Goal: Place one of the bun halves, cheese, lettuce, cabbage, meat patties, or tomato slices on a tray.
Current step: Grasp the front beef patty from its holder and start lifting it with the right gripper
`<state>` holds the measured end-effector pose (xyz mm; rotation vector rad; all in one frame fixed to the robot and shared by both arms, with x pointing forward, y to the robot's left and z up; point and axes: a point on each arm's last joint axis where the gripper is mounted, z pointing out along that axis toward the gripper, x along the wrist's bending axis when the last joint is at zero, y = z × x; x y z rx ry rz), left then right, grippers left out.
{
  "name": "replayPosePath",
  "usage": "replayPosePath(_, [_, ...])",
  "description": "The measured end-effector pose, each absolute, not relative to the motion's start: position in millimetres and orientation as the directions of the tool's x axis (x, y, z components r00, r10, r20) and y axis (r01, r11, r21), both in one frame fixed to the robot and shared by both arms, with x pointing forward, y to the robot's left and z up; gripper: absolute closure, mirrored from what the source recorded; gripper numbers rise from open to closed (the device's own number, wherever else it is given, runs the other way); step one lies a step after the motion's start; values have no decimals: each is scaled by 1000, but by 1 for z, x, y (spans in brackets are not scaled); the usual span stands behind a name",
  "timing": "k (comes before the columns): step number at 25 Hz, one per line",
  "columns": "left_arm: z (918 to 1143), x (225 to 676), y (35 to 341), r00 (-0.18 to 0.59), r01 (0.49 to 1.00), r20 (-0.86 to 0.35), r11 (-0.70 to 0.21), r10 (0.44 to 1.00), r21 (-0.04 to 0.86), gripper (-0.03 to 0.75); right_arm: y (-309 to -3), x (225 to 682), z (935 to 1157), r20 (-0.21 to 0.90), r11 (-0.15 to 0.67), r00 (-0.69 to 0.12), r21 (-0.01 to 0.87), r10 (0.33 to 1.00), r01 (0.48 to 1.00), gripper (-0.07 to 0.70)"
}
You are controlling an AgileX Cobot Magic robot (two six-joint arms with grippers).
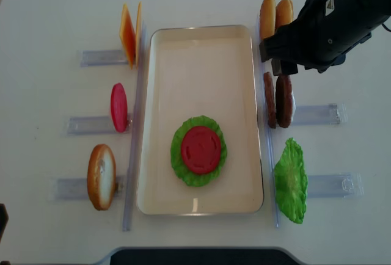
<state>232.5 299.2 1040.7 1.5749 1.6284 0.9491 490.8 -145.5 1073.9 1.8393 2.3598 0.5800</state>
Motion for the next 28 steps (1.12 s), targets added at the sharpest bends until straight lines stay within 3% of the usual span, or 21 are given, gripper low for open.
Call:
replayPosePath(9, [1041,233,299,-45,510,20,6,999,860,503,-139,503,1058,164,146,-202,300,965,943,178])
replayPosePath(17, [1041,233,299,-45,510,20,6,999,860,503,-132,510,1044,181,133,-182,255,967,958,177])
replayPosePath(23, [1041,233,299,-45,510,20,6,999,860,503,-126,513,1042,233,106,-171,267,957,958,177])
replayPosePath(28, [1041,233,299,-45,510,20,6,999,860,503,-122,518,1026,222,119,-170,227,960,967,177])
